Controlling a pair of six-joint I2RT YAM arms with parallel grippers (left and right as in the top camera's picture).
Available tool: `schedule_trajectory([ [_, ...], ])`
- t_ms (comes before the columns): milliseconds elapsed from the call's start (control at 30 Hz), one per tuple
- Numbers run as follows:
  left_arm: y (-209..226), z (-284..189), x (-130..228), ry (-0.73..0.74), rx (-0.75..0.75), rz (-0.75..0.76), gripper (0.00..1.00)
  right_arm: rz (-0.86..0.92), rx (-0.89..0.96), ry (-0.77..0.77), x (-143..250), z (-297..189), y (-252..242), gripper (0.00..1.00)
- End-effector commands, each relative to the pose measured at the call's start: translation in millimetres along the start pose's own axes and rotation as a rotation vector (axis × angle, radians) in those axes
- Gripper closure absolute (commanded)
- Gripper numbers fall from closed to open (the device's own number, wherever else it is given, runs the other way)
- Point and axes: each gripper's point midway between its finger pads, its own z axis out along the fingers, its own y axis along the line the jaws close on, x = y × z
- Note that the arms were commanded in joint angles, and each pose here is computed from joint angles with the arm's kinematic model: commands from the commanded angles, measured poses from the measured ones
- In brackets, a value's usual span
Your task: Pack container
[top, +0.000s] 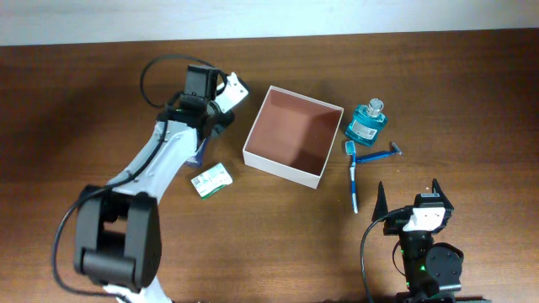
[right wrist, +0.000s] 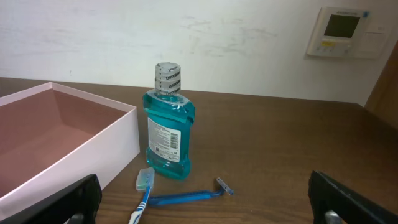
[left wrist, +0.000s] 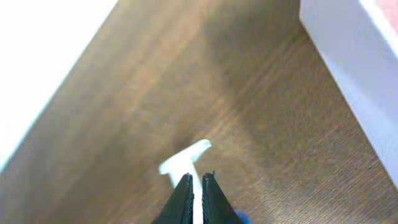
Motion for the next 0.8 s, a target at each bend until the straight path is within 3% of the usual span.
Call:
schedule_trajectory([
  [0,14.4,-20.4,-13.0,-0.047,-0.037,-0.008,0.88,0.001,0.005,0.006,2.7,-0.1,-1.1,0.01],
  [200,15.9,-13.3,-1.9,-0.019,-0.029,-0.034,0.84,0.001,0.005,0.006,2.7,-0.1,-1.1,0.01],
  [433,33.1,6.7,26.1,0.024,-0.046,-0.294,0.76,0.001,0.005,0.006,2.7,-0.1,-1.1,0.01],
  [567,33.5,13.9,40.4,0.052,-0.028,-0.368,0.69,0.001,0.005,0.006,2.7,-0.1,-1.1,0.01],
  [733,31.6,15.3,45.8,0.071,-0.022,-0.370,0.53,0.001,0.005,0.006,2.7,-0.1,-1.1,0.01],
  [767,30.9,15.4,44.8,0.070,-0.021,-0.369,0.41,0.001,0.005,0.006,2.7,-0.1,-1.1,0.01],
])
